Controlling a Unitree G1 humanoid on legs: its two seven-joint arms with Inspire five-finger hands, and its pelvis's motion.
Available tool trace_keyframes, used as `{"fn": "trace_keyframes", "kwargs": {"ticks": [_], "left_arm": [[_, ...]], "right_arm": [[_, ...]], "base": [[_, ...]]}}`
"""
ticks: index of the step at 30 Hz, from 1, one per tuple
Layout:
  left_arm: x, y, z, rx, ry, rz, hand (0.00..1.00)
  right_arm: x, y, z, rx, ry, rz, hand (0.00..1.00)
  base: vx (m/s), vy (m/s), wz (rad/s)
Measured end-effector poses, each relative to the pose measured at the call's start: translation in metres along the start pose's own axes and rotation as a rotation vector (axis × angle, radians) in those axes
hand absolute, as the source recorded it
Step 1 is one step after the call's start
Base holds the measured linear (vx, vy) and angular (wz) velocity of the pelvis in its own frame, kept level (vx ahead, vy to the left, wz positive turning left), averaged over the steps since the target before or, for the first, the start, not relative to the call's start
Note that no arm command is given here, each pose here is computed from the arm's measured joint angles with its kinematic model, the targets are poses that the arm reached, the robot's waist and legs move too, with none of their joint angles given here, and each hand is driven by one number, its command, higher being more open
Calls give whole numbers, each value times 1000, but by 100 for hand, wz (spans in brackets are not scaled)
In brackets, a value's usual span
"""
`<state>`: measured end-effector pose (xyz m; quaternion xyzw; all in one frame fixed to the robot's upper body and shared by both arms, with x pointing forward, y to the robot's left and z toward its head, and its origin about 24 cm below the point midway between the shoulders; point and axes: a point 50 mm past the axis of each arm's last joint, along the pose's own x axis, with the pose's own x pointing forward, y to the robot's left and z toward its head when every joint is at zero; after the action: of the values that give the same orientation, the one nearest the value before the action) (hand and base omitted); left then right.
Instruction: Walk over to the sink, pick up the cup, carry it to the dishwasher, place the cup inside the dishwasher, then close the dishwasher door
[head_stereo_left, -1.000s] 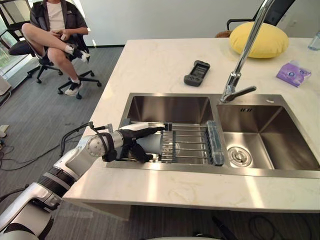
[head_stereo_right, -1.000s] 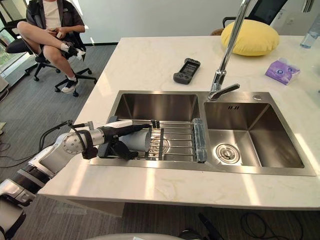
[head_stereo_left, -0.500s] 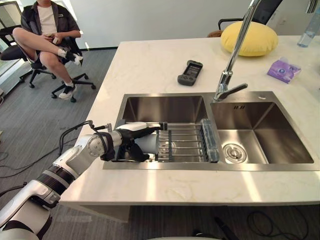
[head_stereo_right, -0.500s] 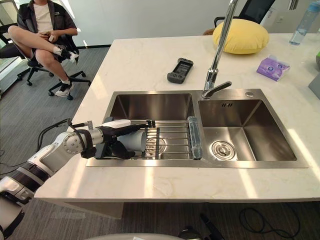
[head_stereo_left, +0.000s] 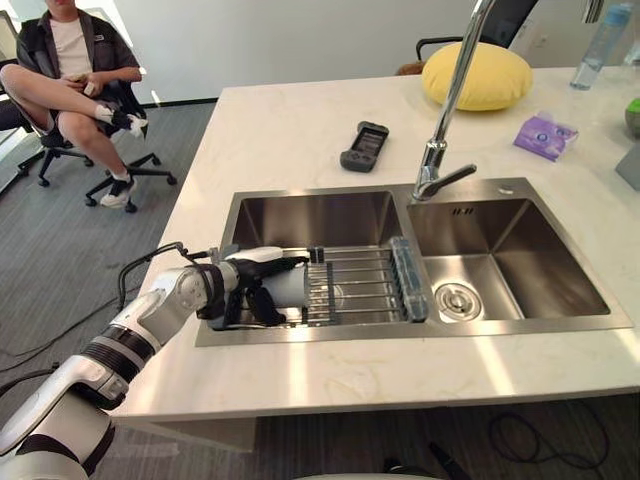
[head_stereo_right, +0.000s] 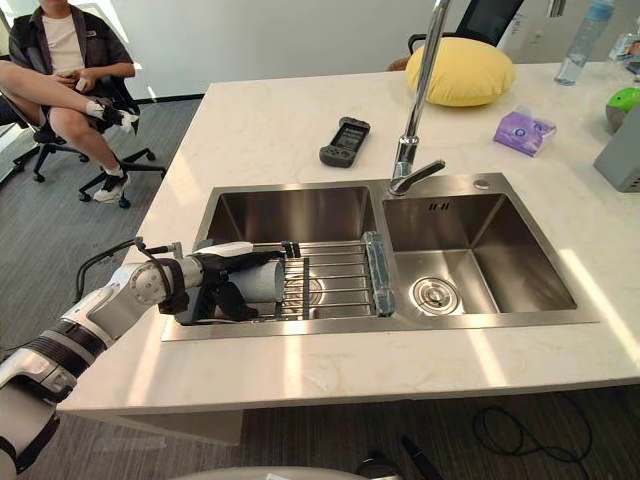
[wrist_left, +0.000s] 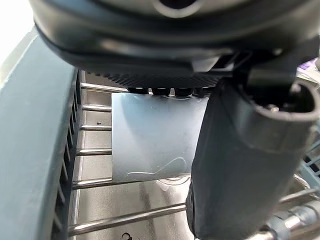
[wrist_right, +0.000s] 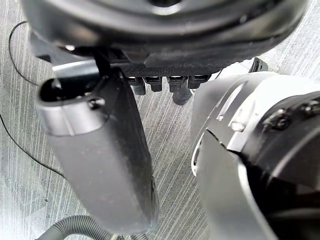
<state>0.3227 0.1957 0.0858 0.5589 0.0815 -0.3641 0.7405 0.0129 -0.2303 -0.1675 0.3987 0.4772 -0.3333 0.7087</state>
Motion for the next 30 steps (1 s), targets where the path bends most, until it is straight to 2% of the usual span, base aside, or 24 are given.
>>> {"fn": "trace_keyframes", "kwargs": {"ticks": [2,3,10,15,26,28,30], "left_arm": [[2,0,-1,-9,9,4,100],[4,-1,-1,-10,13,5,0],[12,0,-5,-52,37,19,0],[14,-1,-6,-24,40,86,0],[14,-17,-6,8,-44,234,0],[11,-15,-2,-26,-73,250,0],[2,-12,11,-152,-153,284,0]], "right_arm": [[0,-1,-1,-2,2,-1,100],[0,-1,-1,-2,2,-3,100],[0,-1,0,-11,-16,-3,100],[-1,-2,-1,-29,-16,-3,100],[0,2,5,-46,-41,20,100],[1,4,7,-47,-46,31,100],[0,3,11,-27,-59,31,100]], "base": [[-22,-16,-8],[-19,-14,-5],[-21,-17,-6],[-3,-13,-3],[-23,-17,9],[-4,-21,26],[6,-22,44]]}}
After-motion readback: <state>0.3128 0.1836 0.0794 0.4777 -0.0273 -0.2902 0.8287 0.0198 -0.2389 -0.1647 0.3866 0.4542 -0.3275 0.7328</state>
